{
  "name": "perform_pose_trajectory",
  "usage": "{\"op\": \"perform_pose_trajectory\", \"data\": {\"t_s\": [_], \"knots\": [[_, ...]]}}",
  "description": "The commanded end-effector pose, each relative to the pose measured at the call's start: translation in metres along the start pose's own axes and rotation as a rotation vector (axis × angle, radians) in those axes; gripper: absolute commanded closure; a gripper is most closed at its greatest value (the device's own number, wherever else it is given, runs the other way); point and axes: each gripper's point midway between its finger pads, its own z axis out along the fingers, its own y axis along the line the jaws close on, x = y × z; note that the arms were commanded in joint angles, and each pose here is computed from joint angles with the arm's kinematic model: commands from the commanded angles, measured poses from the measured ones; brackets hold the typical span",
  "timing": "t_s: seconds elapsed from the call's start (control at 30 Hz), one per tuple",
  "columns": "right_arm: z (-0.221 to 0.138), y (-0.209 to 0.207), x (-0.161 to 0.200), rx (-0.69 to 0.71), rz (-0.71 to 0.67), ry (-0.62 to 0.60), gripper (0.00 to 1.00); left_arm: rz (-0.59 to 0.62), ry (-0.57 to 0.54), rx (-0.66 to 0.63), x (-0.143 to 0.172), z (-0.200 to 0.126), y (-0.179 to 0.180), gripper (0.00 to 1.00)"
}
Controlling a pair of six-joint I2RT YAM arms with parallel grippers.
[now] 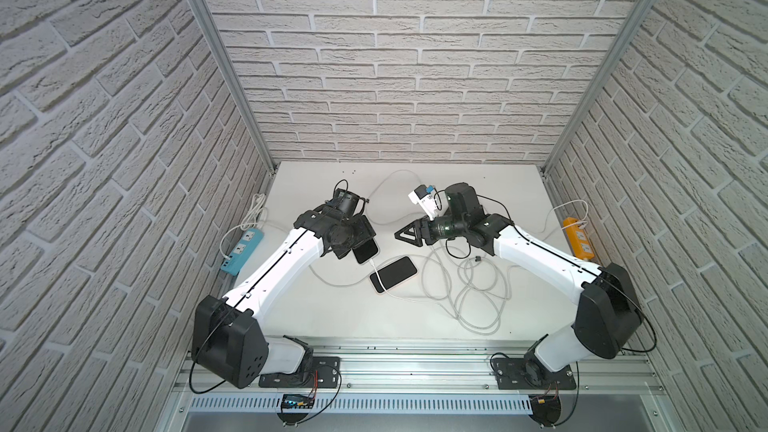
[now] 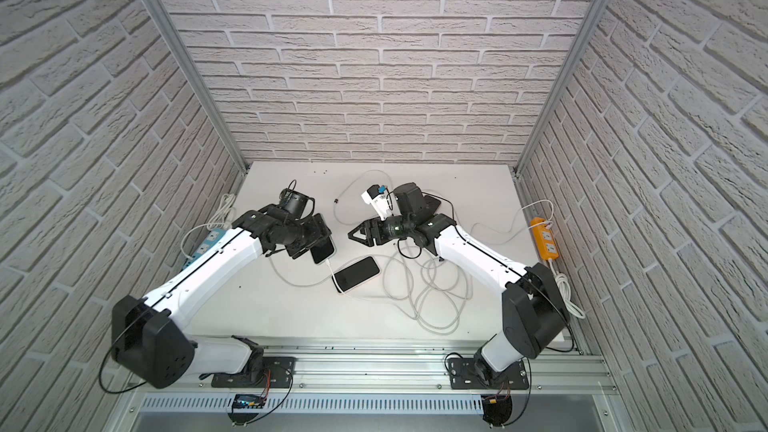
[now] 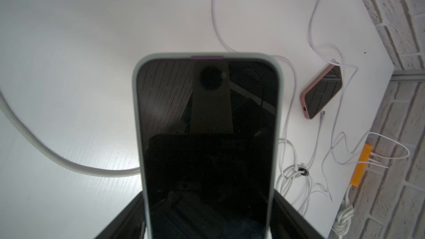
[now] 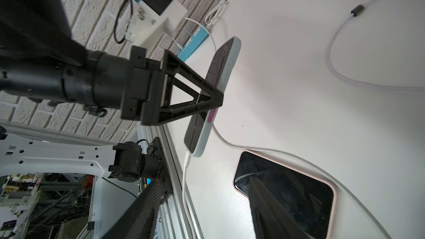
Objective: Plug the charging cable into the phone
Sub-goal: Place the phone at the center of the board.
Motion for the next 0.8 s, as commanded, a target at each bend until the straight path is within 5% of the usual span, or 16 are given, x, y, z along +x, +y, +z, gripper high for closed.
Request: {"op": "perform_pose_trajectory", "data": {"t_s": [0.0, 0.13, 0.5, 0.6, 0.77], "knots": [[-0.01, -0.023, 0.004, 0.116, 0.014, -0.009, 0.36, -0.011, -0.048, -0.057, -0.03, 0.011, 0.01, 1.0], [-0.022, -0.043, 0.011, 0.21, 0.056, 0.006, 0.36, 0.016, -0.031, -0.215, -0.054, 0.035, 0.032, 1.0], [-0.039, -0.059, 0.023, 0.32, 0.084, 0.017, 0.35, -0.006, 0.105, -0.406, -0.079, 0.103, 0.076, 0.98], [-0.038, -0.061, 0.026, 0.321, 0.091, 0.025, 0.34, -0.005, 0.108, -0.427, -0.085, 0.107, 0.075, 0.86], [-0.034, -0.067, 0.03, 0.333, 0.11, 0.045, 0.32, 0.0, 0.122, -0.464, -0.089, 0.11, 0.077, 0.49]]}}
